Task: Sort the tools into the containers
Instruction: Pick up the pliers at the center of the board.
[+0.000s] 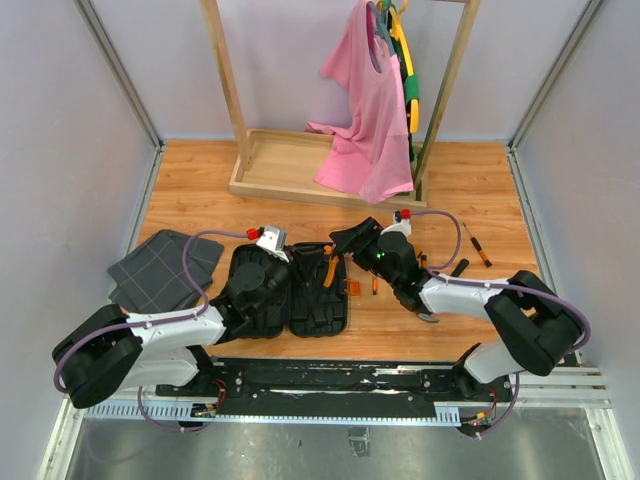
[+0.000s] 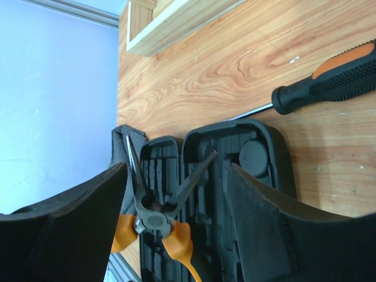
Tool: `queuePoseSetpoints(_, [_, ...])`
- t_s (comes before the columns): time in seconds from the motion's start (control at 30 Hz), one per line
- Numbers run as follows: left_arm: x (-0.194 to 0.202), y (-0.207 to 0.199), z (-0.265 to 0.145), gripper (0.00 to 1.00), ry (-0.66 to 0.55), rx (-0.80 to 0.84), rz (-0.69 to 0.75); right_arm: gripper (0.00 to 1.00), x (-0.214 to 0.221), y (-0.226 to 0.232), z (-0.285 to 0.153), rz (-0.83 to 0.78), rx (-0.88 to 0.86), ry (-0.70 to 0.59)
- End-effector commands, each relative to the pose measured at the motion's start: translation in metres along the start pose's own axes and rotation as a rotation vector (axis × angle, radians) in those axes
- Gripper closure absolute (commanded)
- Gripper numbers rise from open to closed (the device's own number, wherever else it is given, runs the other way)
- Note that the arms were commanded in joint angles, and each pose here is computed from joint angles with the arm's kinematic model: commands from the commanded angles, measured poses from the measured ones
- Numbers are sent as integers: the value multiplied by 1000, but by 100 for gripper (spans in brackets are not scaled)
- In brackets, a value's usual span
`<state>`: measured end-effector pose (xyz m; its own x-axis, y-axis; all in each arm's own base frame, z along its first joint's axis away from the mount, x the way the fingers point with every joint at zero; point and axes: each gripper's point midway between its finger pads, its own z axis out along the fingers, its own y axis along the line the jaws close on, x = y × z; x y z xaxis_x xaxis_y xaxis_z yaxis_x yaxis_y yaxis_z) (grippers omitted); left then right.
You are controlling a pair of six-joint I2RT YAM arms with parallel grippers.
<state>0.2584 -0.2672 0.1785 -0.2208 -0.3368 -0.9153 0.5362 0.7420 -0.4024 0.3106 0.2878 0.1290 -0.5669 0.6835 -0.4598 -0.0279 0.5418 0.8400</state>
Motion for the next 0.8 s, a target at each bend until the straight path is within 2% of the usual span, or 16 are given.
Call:
queuePoseSetpoints(0.0, [-23,-16,1,99,-87,54,-23,34,-6,13,6,97,-84,0])
queuePoseSetpoints(0.33, [-19,-15,3,100,-76,48,-14,58,2,24,16,154,-179,61])
queuePoseSetpoints(0.77, [-15,-14,7,98,-62,40,-7,86,4,26,15,114,-214,99])
